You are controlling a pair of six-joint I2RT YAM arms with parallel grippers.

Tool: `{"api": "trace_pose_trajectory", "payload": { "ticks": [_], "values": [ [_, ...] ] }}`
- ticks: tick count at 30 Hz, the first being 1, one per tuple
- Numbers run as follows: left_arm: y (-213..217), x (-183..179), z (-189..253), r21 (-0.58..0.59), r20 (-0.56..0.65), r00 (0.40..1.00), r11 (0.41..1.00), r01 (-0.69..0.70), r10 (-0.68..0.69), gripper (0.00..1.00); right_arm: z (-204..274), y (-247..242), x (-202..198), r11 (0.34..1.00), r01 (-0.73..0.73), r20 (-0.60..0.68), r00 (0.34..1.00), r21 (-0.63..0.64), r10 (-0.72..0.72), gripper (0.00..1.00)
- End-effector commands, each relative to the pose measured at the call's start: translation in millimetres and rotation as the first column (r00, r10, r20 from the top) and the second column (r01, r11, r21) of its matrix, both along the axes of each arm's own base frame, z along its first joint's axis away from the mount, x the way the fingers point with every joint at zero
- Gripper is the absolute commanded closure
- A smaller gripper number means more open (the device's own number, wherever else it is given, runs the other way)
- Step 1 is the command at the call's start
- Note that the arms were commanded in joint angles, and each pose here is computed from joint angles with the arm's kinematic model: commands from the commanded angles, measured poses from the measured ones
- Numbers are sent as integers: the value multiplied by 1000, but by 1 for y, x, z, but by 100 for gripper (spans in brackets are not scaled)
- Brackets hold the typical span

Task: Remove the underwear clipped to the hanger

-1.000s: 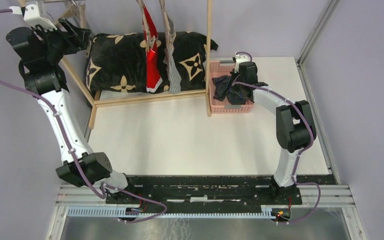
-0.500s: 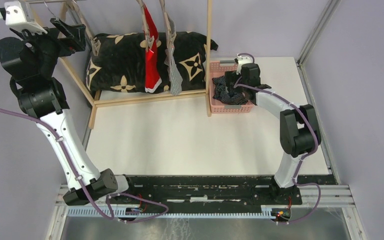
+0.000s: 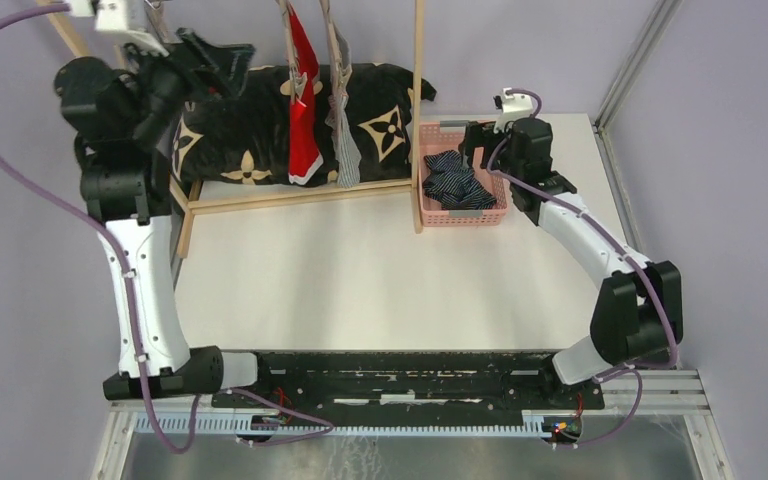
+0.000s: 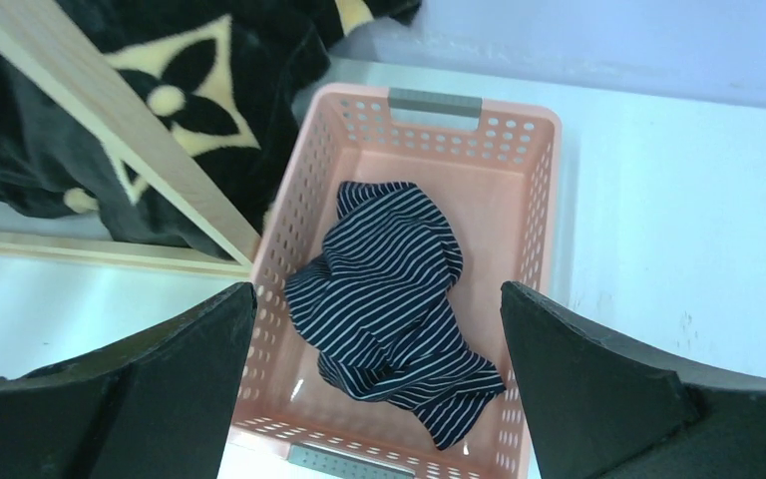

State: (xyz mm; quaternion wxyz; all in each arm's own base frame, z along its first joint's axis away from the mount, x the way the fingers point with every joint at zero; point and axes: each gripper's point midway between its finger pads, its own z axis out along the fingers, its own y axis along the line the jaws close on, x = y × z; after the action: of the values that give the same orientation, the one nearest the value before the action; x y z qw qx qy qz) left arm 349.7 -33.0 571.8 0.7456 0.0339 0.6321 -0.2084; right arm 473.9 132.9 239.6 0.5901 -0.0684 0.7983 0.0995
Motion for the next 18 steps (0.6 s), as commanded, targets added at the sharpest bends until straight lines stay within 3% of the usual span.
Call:
{"api": "trace_pose_trajectory", "payload": {
  "ticks": [1,11,18],
  "values": [
    [-28,26,1,38,-17,1000,999,-19,19,7,39,9,-17,998,-43,78,996,54,39,0],
    [-40,88,-22,37,-62,996,997,-67,69,7,65,-6,-51,1000,-29,138,990,4,28,0],
    [-57,106,-22,33,-53,998,999,-40,41,7,68,-7,-56,999,-34,140,990,-12,35,0]
  ]
}}
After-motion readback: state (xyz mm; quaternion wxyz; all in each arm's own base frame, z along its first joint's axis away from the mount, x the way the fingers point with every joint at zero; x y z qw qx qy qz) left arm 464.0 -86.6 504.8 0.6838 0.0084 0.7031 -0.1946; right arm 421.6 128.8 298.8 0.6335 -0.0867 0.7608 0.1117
